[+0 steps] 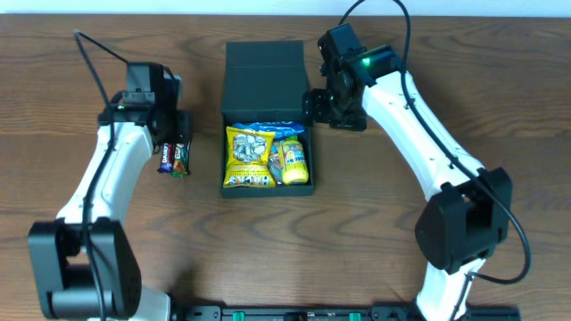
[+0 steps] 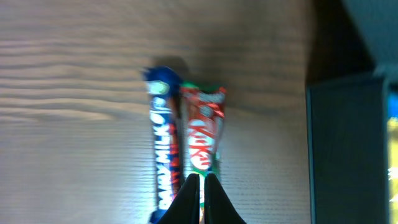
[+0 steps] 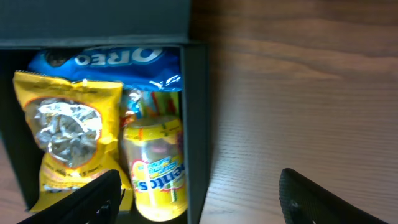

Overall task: Pack container
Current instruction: 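Grasp the red KitKat bar with the left gripper and lift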

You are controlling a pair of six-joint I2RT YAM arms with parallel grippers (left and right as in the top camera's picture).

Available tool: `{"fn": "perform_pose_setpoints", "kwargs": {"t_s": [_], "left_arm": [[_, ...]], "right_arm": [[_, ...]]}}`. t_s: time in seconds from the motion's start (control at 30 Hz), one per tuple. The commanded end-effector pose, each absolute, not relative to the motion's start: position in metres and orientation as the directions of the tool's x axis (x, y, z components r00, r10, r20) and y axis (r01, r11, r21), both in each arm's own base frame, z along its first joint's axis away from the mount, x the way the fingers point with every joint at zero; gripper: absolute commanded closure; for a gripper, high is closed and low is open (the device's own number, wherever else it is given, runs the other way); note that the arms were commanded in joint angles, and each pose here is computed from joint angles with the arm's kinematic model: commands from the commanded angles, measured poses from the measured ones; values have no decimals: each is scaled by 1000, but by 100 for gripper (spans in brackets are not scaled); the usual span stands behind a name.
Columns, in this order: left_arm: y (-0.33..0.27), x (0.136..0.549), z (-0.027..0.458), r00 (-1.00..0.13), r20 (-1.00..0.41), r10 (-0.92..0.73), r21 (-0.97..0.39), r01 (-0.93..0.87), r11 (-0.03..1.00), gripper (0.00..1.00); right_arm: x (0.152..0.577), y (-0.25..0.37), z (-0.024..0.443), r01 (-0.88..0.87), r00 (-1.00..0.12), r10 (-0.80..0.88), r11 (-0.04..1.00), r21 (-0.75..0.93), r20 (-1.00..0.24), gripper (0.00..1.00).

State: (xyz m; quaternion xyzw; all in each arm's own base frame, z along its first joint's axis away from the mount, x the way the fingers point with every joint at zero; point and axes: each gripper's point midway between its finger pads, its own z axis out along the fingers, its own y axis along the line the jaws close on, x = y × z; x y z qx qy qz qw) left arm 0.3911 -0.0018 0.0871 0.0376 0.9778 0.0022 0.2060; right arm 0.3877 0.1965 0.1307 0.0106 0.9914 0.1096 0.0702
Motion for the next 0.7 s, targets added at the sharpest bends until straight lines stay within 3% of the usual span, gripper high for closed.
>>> {"fn": "perform_pose_setpoints", "kwargs": {"t_s": [0.0, 0.3, 0.4, 0.43, 0.47, 0.67], "left_arm": [[-11, 387, 68, -914, -377, 152, -15, 171, 985, 94], [-22, 383, 34, -935, -308, 177, -82, 211, 974, 93], [-17, 380, 22, -947, -272, 171, -61, 194, 979, 74], [-16, 379, 20, -949, -267, 170, -60, 192, 980, 50], [-16, 379, 20, -949, -267, 167, -61, 189, 980, 41], [-16, 382, 31, -944, -295, 146, -61, 171, 983, 43]], "right_arm": [[397, 186, 145, -29, -980, 11, 981, 193, -201, 19], [406, 168, 145, -3, -977, 37, 982, 189, -209, 16], [408, 161, 145, 14, -978, 53, 982, 187, -204, 16], [408, 159, 145, 19, -978, 57, 982, 186, -201, 16], [408, 157, 145, 23, -978, 61, 982, 186, -201, 16], [410, 155, 145, 28, -977, 67, 982, 186, -203, 15]]}}
